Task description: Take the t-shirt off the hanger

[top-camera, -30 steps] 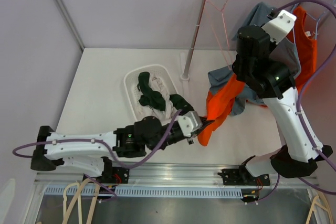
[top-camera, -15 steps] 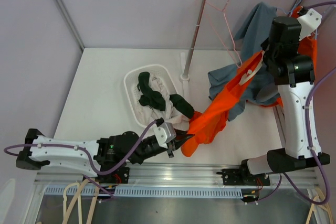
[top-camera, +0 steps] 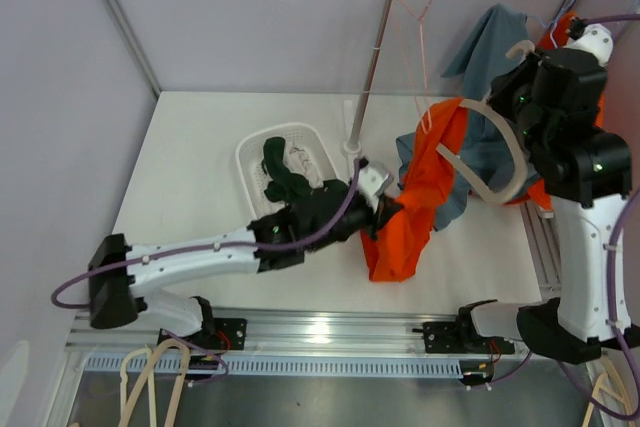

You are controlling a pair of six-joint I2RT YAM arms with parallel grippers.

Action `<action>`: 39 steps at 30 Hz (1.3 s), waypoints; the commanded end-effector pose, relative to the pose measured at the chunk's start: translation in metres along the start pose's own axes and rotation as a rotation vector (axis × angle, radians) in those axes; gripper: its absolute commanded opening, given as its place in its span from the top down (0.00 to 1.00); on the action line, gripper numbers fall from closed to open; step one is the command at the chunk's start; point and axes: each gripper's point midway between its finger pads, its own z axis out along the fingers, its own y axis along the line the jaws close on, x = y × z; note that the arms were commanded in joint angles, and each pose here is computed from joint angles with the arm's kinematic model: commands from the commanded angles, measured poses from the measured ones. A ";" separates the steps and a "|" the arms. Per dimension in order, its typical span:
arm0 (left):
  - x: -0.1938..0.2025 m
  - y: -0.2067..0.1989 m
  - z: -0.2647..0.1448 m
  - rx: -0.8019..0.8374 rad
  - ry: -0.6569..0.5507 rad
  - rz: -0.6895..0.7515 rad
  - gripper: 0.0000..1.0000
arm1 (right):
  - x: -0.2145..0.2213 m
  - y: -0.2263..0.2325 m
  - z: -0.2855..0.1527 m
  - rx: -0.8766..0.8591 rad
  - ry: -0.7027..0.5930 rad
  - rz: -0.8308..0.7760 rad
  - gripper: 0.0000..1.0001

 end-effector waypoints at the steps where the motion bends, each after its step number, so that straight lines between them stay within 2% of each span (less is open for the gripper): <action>1: -0.050 0.008 0.030 0.006 0.002 -0.086 0.99 | -0.016 0.014 -0.058 -0.178 0.021 -0.038 1.00; 2: -0.027 0.015 0.047 -0.018 0.076 -0.089 0.99 | -0.009 0.015 -0.059 -0.184 0.058 -0.047 1.00; 4: -0.039 0.023 0.059 -0.032 0.090 -0.102 0.99 | -0.006 0.009 -0.065 -0.177 0.073 -0.065 1.00; 5: -0.028 0.022 0.061 -0.022 0.136 -0.110 0.99 | -0.004 0.005 -0.064 -0.158 0.069 -0.067 1.00; 8: -0.017 0.021 0.064 -0.020 0.181 -0.137 0.99 | -0.036 -0.022 -0.085 -0.067 -0.096 -0.030 1.00; 11: -0.015 0.021 0.052 -0.027 0.208 -0.174 0.99 | -0.065 -0.025 -0.103 -0.079 -0.221 0.023 1.00; 12: 0.009 0.023 0.040 -0.020 0.240 -0.177 0.99 | -0.071 -0.031 -0.104 -0.051 -0.256 0.033 1.00; 13: -0.032 0.016 0.014 0.018 0.129 -0.190 0.99 | -0.077 -0.031 -0.109 -0.059 -0.288 0.036 1.00; 14: -0.047 0.014 -0.001 0.034 0.080 -0.195 0.99 | -0.085 -0.029 -0.107 -0.062 -0.323 0.025 1.00; 15: -0.046 0.017 -0.015 0.025 0.084 -0.190 0.99 | -0.088 -0.031 -0.103 -0.037 -0.334 0.017 1.00; 16: -0.069 0.018 -0.037 0.023 0.039 -0.177 0.99 | -0.089 -0.025 -0.091 -0.035 -0.337 0.005 1.00; 20: -0.111 0.034 -0.079 -0.059 0.012 -0.131 0.99 | -0.089 0.004 -0.053 -0.095 -0.339 -0.083 1.00; 21: -0.136 0.038 -0.092 -0.081 -0.015 -0.127 0.99 | -0.088 0.009 -0.044 -0.103 -0.342 -0.113 1.00; 22: -0.143 0.045 -0.096 -0.108 -0.022 -0.120 0.99 | -0.092 0.018 -0.038 -0.138 -0.360 -0.125 1.00; 23: -0.169 0.059 -0.104 -0.143 -0.075 -0.124 0.99 | -0.090 0.022 -0.024 -0.138 -0.353 -0.140 1.00; 25: -0.190 0.070 -0.108 -0.141 -0.113 -0.125 0.99 | -0.097 0.031 -0.015 -0.163 -0.373 -0.162 1.00; 26: -0.193 0.095 -0.101 -0.196 -0.115 -0.127 0.99 | -0.095 0.033 -0.003 -0.155 -0.365 -0.173 1.00; 27: -0.219 0.102 -0.104 -0.207 -0.171 -0.122 0.99 | -0.096 0.034 0.001 -0.150 -0.371 -0.177 1.00; 33: -0.250 0.195 -0.058 -0.335 -0.191 -0.127 0.99 | -0.113 0.045 0.031 -0.145 -0.442 -0.198 1.00; 35: -0.287 0.214 -0.070 -0.370 -0.264 -0.109 0.99 | -0.120 0.049 0.037 -0.148 -0.475 -0.229 1.00; 37: -0.282 0.244 -0.054 -0.400 -0.240 -0.119 0.99 | -0.121 0.056 0.047 -0.171 -0.500 -0.275 1.00; 38: -0.328 0.246 -0.082 -0.409 -0.356 -0.083 0.99 | -0.121 0.056 0.052 -0.168 -0.508 -0.313 1.00; 39: -0.328 0.252 -0.082 -0.394 -0.346 -0.096 0.99 | -0.123 0.054 0.056 -0.163 -0.515 -0.317 1.00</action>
